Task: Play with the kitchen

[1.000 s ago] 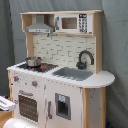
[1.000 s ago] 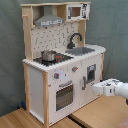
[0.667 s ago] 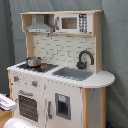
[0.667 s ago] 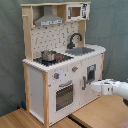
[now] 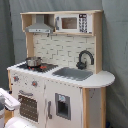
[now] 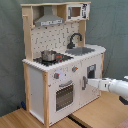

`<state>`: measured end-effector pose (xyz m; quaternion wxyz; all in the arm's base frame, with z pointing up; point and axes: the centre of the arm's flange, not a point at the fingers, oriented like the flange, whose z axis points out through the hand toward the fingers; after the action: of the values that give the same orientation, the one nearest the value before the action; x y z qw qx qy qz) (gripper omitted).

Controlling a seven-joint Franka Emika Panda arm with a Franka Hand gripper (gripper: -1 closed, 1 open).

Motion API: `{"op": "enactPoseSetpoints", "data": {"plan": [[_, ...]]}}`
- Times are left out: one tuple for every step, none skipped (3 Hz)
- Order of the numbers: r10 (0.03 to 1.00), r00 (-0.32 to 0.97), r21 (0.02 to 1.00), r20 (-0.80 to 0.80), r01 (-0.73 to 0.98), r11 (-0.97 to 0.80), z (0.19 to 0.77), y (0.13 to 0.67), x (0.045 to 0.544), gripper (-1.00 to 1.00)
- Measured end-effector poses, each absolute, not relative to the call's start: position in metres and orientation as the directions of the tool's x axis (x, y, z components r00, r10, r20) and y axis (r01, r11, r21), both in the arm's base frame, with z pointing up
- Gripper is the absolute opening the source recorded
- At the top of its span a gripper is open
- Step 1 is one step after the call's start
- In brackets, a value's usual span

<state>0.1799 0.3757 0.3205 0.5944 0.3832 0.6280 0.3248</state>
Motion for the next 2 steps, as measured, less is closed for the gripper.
{"op": "enactPoseSetpoints", "data": {"plan": [[0.906, 0.001, 0.902, -0.424, 0.086, 0.422, 0.321, 0.373, 0.194, 1.00], [0.940, -0.013, 0.937, -0.342, 0.073, 0.342, 0.322, 0.371, 0.206, 1.00]]}}
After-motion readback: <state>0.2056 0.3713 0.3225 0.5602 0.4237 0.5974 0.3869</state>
